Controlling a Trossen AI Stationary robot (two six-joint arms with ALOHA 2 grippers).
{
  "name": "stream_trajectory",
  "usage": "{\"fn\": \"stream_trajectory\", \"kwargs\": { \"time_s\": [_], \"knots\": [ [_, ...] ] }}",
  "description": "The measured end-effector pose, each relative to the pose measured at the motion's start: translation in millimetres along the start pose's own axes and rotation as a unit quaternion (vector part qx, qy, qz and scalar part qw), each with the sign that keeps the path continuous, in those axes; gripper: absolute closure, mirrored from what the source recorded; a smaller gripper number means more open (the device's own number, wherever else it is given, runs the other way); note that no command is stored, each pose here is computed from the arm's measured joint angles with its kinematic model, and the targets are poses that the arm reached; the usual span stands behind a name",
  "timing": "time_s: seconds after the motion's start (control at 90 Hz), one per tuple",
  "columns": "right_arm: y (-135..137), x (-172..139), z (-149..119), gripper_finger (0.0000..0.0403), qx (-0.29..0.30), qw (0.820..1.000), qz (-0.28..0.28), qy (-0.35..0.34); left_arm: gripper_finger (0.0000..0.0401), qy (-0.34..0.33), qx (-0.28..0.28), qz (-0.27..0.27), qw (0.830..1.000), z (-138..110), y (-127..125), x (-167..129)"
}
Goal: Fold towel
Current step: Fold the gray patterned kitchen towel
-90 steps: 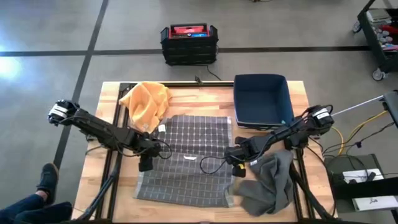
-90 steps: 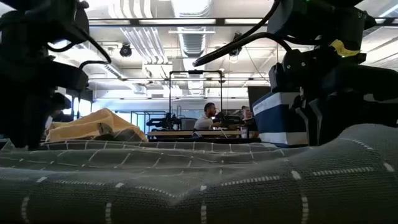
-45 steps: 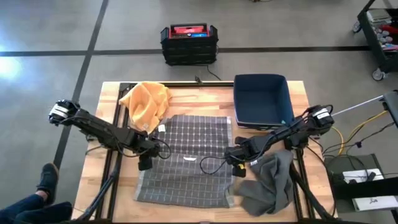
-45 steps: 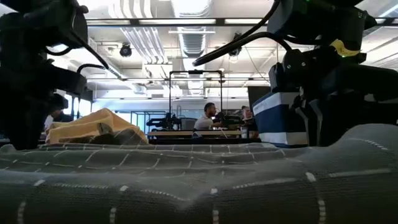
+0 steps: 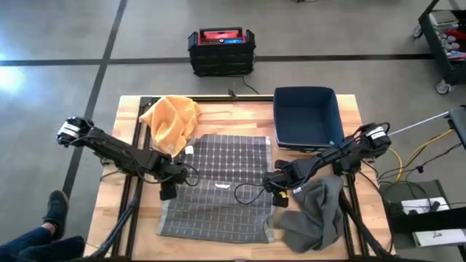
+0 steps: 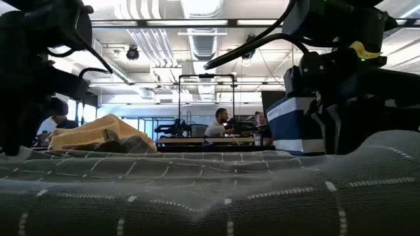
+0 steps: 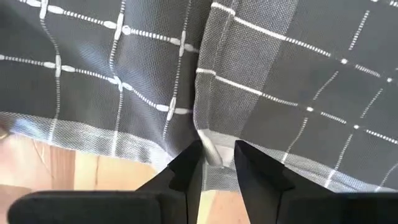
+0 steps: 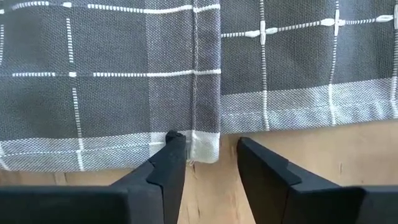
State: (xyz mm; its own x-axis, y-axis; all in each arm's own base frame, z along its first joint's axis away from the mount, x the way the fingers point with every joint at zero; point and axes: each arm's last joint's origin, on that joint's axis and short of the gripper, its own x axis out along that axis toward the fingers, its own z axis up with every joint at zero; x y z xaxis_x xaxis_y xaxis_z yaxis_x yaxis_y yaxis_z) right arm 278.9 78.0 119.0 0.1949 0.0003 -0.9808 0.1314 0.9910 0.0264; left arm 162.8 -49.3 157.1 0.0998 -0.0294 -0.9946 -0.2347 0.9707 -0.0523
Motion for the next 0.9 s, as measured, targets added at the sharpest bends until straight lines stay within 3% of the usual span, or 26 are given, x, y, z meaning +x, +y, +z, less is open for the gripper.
{"fn": "stream_trajectory", "kwargs": {
  "time_s": [0.244,0.467,0.744,0.9],
  "knots": [
    [-0.1,0.0,0.1,0.0277,0.000,1.000,0.000,0.000,0.0333,-0.021,0.001,-0.023,1.000,4.5,-3.2,2.1],
    [-0.2,0.1,-0.1,0.0292,-0.003,1.000,-0.001,0.000,0.0395,-0.008,0.001,-0.015,1.000,2.0,-1.7,2.3],
    [6.1,-7.3,2.9,0.0316,0.005,0.999,0.053,0.011,0.0400,-0.020,-0.002,-0.018,1.000,6.0,-3.8,-7.1],
    [3.6,-6.4,1.4,0.0288,0.019,0.999,0.032,0.011,0.0400,-0.031,0.008,-0.024,0.999,8.5,-5.3,-9.4]
  ]
}}
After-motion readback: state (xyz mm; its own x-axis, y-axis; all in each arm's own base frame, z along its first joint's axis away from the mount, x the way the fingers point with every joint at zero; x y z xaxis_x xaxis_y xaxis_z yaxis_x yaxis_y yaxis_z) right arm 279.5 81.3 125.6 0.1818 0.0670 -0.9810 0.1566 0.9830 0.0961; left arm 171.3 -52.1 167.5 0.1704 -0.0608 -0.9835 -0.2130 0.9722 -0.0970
